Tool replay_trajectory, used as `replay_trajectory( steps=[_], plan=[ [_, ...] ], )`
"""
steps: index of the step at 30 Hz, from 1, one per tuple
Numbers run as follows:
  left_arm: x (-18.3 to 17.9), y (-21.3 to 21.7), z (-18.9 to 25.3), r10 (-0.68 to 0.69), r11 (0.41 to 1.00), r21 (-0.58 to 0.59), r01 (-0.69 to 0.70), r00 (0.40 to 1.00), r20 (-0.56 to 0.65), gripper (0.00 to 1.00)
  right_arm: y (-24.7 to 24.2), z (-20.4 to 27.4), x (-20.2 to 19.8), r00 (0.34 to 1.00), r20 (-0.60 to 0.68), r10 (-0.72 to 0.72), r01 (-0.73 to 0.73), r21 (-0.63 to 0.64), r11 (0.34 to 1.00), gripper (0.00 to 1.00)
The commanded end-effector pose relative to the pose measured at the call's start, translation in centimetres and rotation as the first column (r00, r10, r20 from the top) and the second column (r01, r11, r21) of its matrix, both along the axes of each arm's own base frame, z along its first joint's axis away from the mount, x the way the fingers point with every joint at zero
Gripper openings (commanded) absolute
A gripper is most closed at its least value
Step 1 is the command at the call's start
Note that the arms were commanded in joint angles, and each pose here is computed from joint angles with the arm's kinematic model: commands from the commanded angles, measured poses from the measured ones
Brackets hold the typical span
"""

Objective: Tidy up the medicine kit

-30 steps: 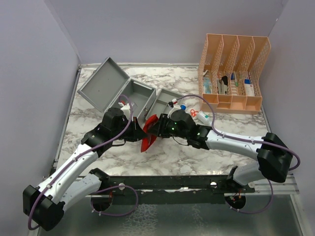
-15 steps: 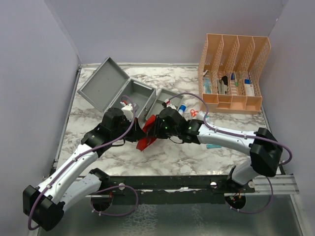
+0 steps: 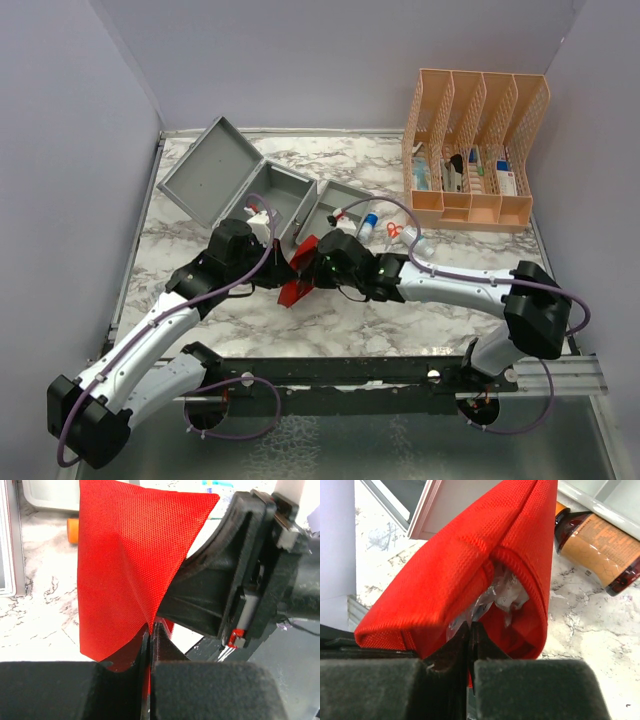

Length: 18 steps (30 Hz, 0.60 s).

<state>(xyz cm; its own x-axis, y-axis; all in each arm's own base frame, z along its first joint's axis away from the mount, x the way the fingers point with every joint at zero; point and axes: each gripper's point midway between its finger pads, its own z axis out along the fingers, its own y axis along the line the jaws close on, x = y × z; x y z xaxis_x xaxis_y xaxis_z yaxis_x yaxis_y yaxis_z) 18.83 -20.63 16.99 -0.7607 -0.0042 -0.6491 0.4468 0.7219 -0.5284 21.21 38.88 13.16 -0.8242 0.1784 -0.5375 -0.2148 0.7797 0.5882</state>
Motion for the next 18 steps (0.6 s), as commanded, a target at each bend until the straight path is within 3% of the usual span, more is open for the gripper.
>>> replay_trajectory(
  steps=[1,7,18],
  plan=[
    [0.6,-0.6,0.7,0.027,0.999,-0.04,-0.027,1.0,-0.006,0.0,-0.2,2.7,0.5,0.986,0.094,-0.138,0.133,0.057,0.99,0.01],
    [0.7,-0.4,-0.5,0.055,0.998,-0.006,-0.056,0.996,-0.065,0.0,-2.0,3.1,0.6,0.951,0.132,-0.28,0.281,0.013,0.96,0.01],
    [0.3,-0.9,0.3,0.027,0.999,-0.033,-0.03,0.997,-0.076,0.0,0.2,1.3,0.4,0.967,0.129,-0.218,0.212,0.059,0.975,0.01]
  ],
)
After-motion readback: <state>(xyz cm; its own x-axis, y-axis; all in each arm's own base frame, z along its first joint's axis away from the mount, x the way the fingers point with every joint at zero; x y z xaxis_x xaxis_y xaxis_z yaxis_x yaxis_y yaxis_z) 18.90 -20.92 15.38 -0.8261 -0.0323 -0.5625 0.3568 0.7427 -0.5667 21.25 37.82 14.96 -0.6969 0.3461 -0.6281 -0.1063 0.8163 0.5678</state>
